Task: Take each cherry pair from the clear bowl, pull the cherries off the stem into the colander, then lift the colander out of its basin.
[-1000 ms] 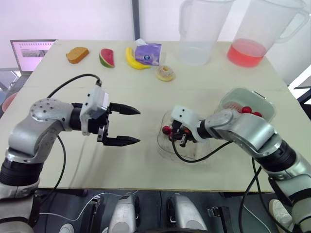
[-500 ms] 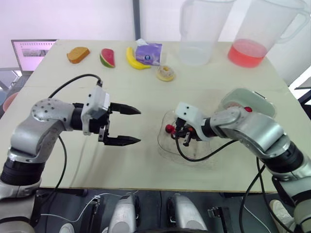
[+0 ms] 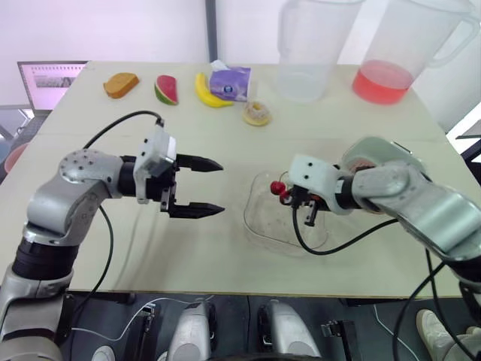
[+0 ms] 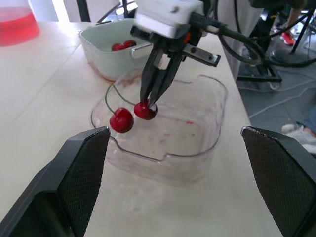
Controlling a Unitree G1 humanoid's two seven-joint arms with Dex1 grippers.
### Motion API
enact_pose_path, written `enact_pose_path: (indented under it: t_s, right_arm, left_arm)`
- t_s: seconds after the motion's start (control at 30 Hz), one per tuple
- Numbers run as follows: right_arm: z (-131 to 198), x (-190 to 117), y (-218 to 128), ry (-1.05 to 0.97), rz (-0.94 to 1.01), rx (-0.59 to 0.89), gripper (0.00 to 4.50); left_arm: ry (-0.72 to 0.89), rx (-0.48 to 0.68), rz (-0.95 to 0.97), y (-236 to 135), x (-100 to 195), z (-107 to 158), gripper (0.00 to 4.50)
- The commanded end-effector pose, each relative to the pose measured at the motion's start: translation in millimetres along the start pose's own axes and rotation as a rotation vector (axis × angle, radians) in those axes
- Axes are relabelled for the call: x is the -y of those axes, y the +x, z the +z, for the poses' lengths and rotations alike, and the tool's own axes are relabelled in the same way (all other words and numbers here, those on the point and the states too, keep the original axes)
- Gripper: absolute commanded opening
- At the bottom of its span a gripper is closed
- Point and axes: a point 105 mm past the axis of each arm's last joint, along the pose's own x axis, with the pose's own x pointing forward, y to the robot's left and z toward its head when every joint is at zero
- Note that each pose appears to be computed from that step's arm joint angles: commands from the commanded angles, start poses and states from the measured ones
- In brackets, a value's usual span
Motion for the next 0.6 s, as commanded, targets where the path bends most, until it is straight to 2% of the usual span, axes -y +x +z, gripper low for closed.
enact_pose_path:
  t_s: [0.03, 0.17, 0.23, 0.4, 0.6]
  right_arm:
    - [15.9, 2.4, -10.3, -0.112, -0.04, 0.063, 0.01]
    - [30.3, -1.6, -13.7, -0.278, -0.054, 0.133, 0.01]
    - [34.3, -0.2, -14.6, -0.44, -0.098, 0.155, 0.01]
    - [26.9, -1.3, -13.0, -0.758, -0.143, 0.161, 0.01]
    - [31.9, -3.0, -16.2, -0.957, -0.181, 0.22, 0.01]
  left_arm:
    - [0.025, 0.021, -0.003, 1.8, -1.4, 8.5, 4.5]
    - [0.019, 0.038, 0.01, 6.9, -6.7, 10.8, 4.5]
    - [-0.031, 0.059, 0.029, 10.2, -14.1, 13.3, 4.5]
    - [-0.122, 0.096, 0.06, 20.0, -29.9, 19.2, 4.5]
    - [-0.168, 0.107, 0.008, 34.2, -32.4, 24.1, 4.5]
